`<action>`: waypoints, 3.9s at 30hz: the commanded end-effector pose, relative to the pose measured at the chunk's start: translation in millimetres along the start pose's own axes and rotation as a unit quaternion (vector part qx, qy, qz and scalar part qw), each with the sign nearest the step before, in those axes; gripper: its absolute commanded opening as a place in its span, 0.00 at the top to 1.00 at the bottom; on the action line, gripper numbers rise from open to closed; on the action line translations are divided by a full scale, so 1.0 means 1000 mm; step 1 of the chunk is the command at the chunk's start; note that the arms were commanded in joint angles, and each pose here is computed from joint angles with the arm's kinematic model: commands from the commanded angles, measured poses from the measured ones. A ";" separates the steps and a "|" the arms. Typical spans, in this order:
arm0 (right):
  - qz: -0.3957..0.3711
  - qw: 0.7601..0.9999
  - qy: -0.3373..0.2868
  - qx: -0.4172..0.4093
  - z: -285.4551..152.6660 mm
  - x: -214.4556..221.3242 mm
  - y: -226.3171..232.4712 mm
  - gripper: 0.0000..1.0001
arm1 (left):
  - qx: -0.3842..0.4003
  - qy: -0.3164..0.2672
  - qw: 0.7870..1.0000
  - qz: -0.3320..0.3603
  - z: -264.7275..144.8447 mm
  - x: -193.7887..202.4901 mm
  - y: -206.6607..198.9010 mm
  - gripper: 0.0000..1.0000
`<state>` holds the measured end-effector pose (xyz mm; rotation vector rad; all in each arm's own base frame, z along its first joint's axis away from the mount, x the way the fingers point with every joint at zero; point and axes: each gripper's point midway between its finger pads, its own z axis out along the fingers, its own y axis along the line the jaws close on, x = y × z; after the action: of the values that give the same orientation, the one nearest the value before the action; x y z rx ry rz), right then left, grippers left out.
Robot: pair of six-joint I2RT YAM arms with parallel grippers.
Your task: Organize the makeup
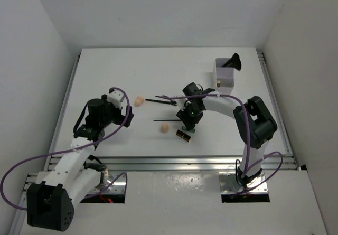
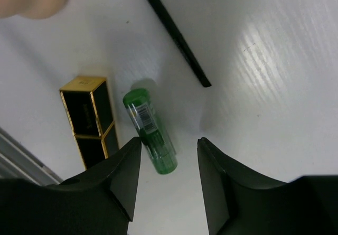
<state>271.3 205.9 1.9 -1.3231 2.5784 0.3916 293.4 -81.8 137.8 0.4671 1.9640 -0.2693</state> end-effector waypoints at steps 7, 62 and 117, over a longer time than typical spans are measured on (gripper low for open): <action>-0.001 1.000 -0.005 0.022 0.011 -0.003 -0.006 0.53 | -0.023 -0.015 1.000 0.000 -0.005 -0.005 0.010 0.04; 0.321 0.725 -0.490 0.362 -0.140 -0.020 -0.299 1.00 | -0.053 0.033 0.998 0.014 0.019 0.002 0.040 0.04; 0.365 0.777 -0.346 0.378 -0.152 0.015 -0.282 0.57 | -0.058 0.007 0.998 0.023 0.011 0.000 0.038 0.01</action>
<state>478.0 -8.9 82.6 0.1167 2.0758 -0.1229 314.3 -54.1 121.3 0.4516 2.0258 -0.1314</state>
